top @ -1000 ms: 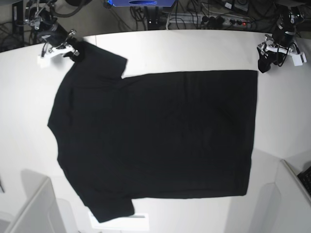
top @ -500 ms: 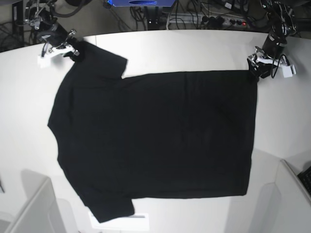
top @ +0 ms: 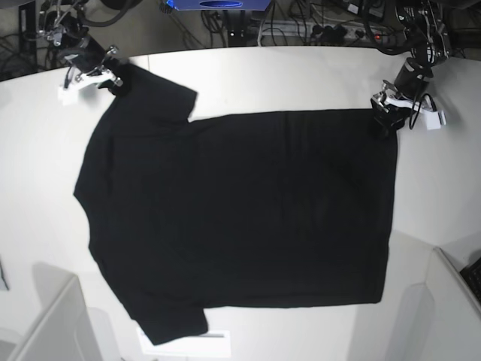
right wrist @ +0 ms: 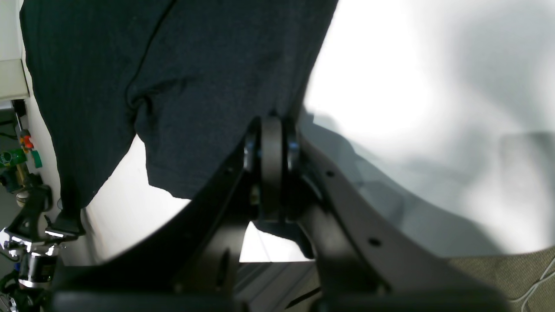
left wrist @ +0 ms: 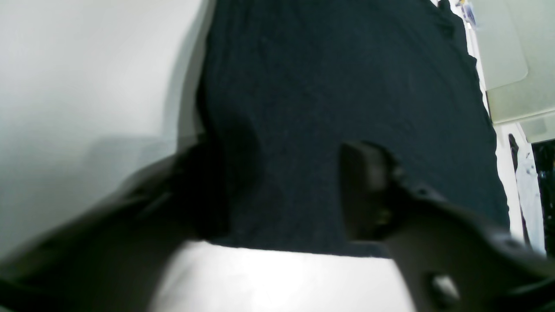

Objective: Fold the T-shirt properly
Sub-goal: 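Move both grippers down to the shirt's shoulder corners and grasp them, then lift the shoulder corners with both grippers and pull the shirt toward the robot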

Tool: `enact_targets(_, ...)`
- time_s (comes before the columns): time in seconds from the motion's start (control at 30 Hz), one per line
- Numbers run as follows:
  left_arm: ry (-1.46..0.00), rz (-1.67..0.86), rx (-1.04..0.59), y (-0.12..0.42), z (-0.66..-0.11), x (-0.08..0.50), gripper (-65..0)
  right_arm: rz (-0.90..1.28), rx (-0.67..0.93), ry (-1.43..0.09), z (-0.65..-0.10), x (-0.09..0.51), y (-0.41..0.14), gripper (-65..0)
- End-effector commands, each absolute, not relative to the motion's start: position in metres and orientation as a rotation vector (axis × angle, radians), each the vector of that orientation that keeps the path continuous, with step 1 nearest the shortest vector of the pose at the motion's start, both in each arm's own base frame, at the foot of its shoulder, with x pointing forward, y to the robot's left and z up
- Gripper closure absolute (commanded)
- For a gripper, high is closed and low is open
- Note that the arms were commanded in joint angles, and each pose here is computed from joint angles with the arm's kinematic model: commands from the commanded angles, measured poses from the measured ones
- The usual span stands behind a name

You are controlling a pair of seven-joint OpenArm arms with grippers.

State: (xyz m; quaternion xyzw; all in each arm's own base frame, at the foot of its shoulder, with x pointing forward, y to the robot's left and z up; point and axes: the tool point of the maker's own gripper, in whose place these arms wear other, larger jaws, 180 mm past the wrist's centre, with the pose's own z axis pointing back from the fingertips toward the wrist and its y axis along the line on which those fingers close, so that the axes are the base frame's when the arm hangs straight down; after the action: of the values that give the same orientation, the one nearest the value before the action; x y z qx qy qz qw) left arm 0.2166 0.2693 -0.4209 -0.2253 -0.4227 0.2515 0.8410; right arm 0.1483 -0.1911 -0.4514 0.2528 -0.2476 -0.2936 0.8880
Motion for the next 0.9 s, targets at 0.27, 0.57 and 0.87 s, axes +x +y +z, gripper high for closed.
enact_targets(0.27,-0.823,0.515,-0.480,0.261,-0.436,0.218,0.0,-0.597,0.469,-0.441,-0.462,0.131,-0.196,0.0)
enact_targets(0.57,-0.830,0.441,-0.446,0.259,-0.423,0.206,0.0,-0.558,0.467,-0.486,-0.444,0.136,-0.194,0.0)
enact_targets(0.87,-0.799,0.282,-0.337,0.253,-0.412,0.183,0.0,-0.540,0.461,-0.487,-0.437,0.128,-0.192,0.0)
